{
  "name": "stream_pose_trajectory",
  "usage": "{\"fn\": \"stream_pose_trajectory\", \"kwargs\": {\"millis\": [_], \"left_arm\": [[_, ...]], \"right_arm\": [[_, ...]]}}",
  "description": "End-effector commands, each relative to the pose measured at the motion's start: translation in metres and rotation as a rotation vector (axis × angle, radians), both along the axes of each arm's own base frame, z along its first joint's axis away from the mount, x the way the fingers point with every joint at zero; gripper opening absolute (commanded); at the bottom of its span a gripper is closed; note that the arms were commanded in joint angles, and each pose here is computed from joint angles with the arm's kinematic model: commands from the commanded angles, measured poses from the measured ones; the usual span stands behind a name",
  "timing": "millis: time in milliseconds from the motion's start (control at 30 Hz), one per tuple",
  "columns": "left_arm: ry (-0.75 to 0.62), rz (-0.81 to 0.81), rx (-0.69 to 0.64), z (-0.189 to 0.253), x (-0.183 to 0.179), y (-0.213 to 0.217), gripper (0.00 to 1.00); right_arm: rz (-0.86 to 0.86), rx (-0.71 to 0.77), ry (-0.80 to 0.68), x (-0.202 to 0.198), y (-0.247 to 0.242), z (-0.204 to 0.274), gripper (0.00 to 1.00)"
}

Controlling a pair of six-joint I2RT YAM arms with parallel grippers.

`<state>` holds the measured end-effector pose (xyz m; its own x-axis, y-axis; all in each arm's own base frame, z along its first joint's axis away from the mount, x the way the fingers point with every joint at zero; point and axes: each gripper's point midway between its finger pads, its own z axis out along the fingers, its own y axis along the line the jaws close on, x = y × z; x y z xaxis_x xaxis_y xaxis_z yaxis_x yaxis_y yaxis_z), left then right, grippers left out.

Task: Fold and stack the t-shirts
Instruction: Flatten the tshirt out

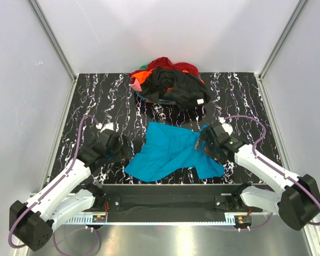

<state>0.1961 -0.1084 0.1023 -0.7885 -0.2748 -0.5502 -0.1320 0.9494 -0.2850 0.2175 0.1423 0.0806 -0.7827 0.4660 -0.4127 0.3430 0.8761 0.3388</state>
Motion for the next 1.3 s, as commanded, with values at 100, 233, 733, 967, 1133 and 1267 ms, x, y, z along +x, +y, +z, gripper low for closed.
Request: {"fn": "stream_pose_trajectory", "kwargs": {"millis": [100,233,733,967,1133,1267], "left_arm": [[-0.173,-0.023,-0.092,0.062,0.006,-0.010,0.99],[-0.321,-0.019,0.090,0.114,0.009,0.029,0.99],[-0.343,-0.028,0.187,0.112,0.016,0.041,0.99],[-0.327,-0.031,0.183,0.108,0.018,0.040,0.99],[-0.309,-0.036,0.184,0.104,0.020,0.039,0.99],[-0.308,-0.039,0.182,0.104,0.020,0.038,0.99]], "right_arm": [[0.040,-0.078,-0.273,0.085,0.019,0.087,1.00],[0.022,-0.124,-0.318,0.145,0.018,0.119,1.00],[0.032,-0.165,-0.175,0.341,0.018,0.027,1.00],[0.072,-0.199,-0.133,0.352,0.012,-0.002,0.64],[0.024,-0.188,-0.128,0.356,-0.019,0.004,0.00],[-0.131,-0.231,-0.124,0.353,-0.109,0.021,0.00]]}}
